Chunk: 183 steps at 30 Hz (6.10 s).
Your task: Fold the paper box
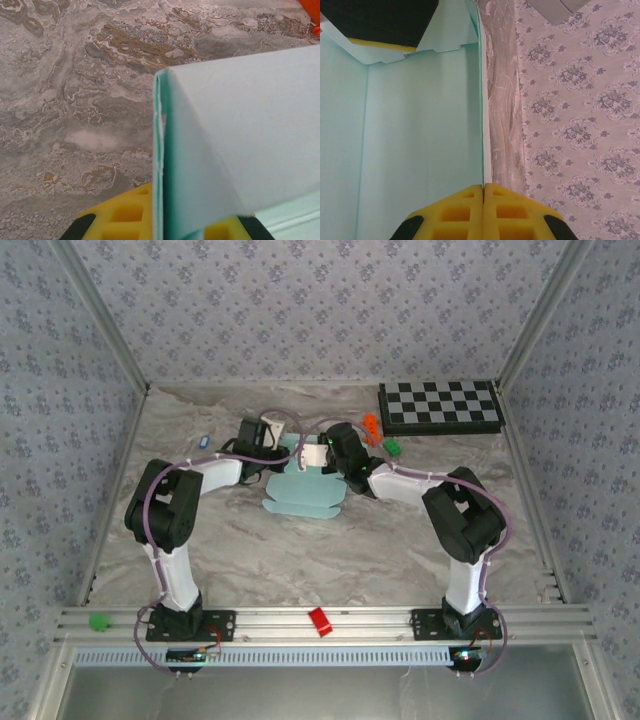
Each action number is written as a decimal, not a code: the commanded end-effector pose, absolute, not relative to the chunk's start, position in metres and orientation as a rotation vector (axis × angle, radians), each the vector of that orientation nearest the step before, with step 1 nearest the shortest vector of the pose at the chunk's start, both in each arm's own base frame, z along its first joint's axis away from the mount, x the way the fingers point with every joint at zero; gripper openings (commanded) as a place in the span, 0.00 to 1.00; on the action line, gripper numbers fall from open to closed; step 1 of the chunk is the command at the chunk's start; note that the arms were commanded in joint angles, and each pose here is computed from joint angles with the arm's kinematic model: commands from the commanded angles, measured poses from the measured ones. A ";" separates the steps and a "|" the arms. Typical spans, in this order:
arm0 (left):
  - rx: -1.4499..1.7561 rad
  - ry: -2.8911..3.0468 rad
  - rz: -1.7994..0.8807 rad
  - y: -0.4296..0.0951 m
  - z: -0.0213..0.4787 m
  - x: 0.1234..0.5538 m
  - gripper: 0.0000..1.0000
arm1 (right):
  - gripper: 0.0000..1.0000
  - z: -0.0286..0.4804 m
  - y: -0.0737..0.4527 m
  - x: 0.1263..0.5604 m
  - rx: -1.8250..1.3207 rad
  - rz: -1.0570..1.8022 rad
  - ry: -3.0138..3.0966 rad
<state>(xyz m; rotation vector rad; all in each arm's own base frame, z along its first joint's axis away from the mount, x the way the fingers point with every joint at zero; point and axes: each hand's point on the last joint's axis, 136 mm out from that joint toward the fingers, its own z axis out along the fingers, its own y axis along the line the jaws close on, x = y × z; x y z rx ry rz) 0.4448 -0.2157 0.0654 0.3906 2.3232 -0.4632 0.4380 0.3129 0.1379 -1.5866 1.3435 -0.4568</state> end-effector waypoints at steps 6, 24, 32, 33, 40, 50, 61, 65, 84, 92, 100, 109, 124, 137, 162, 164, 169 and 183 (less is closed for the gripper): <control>0.426 2.342 -0.395 -0.218 0.071 0.432 0.01 | 0.04 0.124 0.316 0.427 -1.570 -0.373 1.417; 0.107 2.444 -0.261 -0.179 0.096 0.416 0.00 | 0.63 0.242 0.291 0.408 -1.057 -0.188 1.639; -0.086 2.559 -0.279 -0.171 0.103 0.390 0.00 | 0.59 0.254 0.256 0.396 -0.651 0.096 2.050; -0.094 2.559 -0.280 -0.170 0.105 0.388 0.00 | 0.58 0.252 0.255 0.396 -0.632 0.111 2.079; -0.094 2.561 -0.314 -0.170 0.119 0.376 0.00 | 0.56 0.230 0.250 0.405 -0.527 0.237 2.285; -0.074 2.551 -0.317 -0.170 0.125 0.373 0.00 | 0.28 0.216 0.267 0.426 -0.542 0.252 2.341; -0.073 2.544 -0.315 -0.170 0.127 0.374 0.00 | 0.15 0.189 0.279 0.426 -0.616 0.200 2.422; -0.090 2.552 -0.310 -0.169 0.127 0.373 0.00 | 0.14 0.180 0.282 0.424 -0.618 0.205 2.449; -0.131 2.543 -0.371 -0.175 0.131 0.374 0.00 | 0.12 0.171 0.317 0.416 -0.348 0.629 2.459; -0.151 2.539 -0.370 -0.174 0.129 0.375 0.00 | 0.12 0.180 0.329 0.415 -0.296 0.823 2.383; -0.151 2.542 -0.305 -0.165 0.126 0.374 0.00 | 0.12 0.175 0.289 0.418 -0.254 0.555 2.405; -0.148 2.541 -0.289 -0.164 0.126 0.374 0.00 | 0.11 0.150 0.262 0.405 -0.303 0.260 2.490; -0.150 2.540 -0.280 -0.163 0.126 0.375 0.00 | 0.10 0.123 0.255 0.395 -0.343 0.069 2.555; -0.149 2.540 -0.284 -0.164 0.126 0.375 0.00 | 0.09 0.110 0.269 0.389 -0.345 0.180 2.592; -0.130 2.537 -0.336 -0.171 0.127 0.375 0.00 | 0.08 0.133 0.314 0.396 -0.320 0.679 2.453; -0.131 2.534 -0.337 -0.171 0.128 0.375 0.00 | 0.08 0.132 0.316 0.396 -0.329 0.692 2.455; -0.123 2.534 -0.341 -0.172 0.128 0.375 0.00 | 0.08 0.131 0.323 0.393 -0.364 0.730 2.458; -0.128 2.535 -0.304 -0.167 0.126 0.375 0.00 | 0.13 0.180 0.290 0.384 -0.411 0.549 2.344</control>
